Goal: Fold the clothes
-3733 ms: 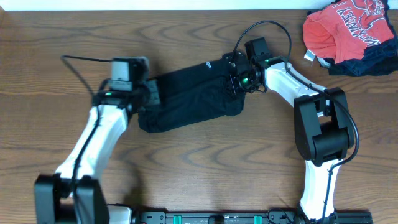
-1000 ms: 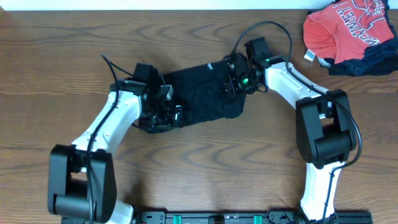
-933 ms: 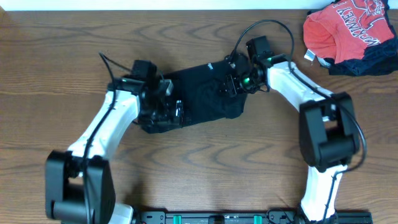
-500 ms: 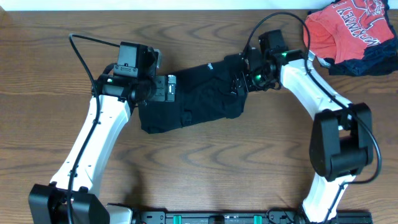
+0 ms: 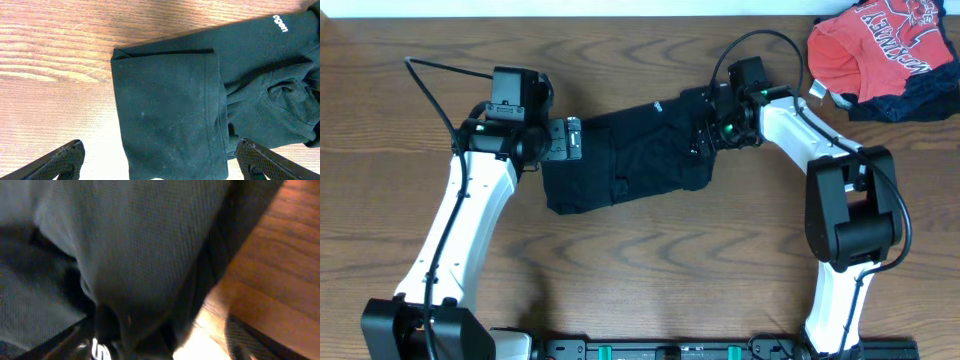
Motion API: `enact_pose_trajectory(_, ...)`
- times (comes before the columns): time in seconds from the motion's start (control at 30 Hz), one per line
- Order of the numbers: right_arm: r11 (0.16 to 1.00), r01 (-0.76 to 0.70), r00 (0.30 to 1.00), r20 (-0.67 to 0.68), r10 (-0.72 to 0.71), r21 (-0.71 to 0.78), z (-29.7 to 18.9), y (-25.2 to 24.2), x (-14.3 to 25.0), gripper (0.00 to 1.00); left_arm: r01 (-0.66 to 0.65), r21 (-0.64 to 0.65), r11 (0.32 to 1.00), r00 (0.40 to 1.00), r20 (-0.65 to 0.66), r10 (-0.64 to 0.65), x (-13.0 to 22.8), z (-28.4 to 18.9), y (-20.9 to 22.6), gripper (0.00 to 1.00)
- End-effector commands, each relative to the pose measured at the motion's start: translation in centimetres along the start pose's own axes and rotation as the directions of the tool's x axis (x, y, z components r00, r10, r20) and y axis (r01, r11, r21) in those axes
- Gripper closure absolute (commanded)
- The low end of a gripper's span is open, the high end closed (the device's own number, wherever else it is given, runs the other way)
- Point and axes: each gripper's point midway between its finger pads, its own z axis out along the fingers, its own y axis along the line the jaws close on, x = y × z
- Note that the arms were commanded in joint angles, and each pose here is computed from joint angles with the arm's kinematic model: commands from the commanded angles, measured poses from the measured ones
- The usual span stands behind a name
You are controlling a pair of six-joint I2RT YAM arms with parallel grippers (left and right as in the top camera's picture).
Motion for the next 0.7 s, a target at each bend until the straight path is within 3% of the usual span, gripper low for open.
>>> enact_pose_trajectory(0.0,0.994,-0.008,1.000,-0.018,0.006,-0.105,1.1,1.8,0.5,0.32,0.018,-0.027,0.999,1.000,0.013,-0.018,-0.4,-0.3,0.9,0.02)
enact_pose_trajectory(0.2,0.989,-0.006,1.000,-0.016,0.003,-0.145,1.0,2.6,0.4,0.67,0.020,-0.037,0.999,1.000,0.012,-0.019,-0.4,-0.3,1.1,0.02)
enact_pose_trajectory(0.3,0.990,-0.037,0.999,-0.017,0.035,-0.138,1.0,2.2,0.4,0.98,0.020,-0.048,0.999,1.000,0.012,-0.019,-0.4,-0.3,1.3,0.02)
enact_pose_trajectory(0.67,0.975,-0.171,0.985,-0.002,0.173,-0.142,-2.9,-3.4,0.5,0.99,0.035,-0.088,0.995,0.999,0.004,-0.035,-0.1,-0.3,2.5,0.02)
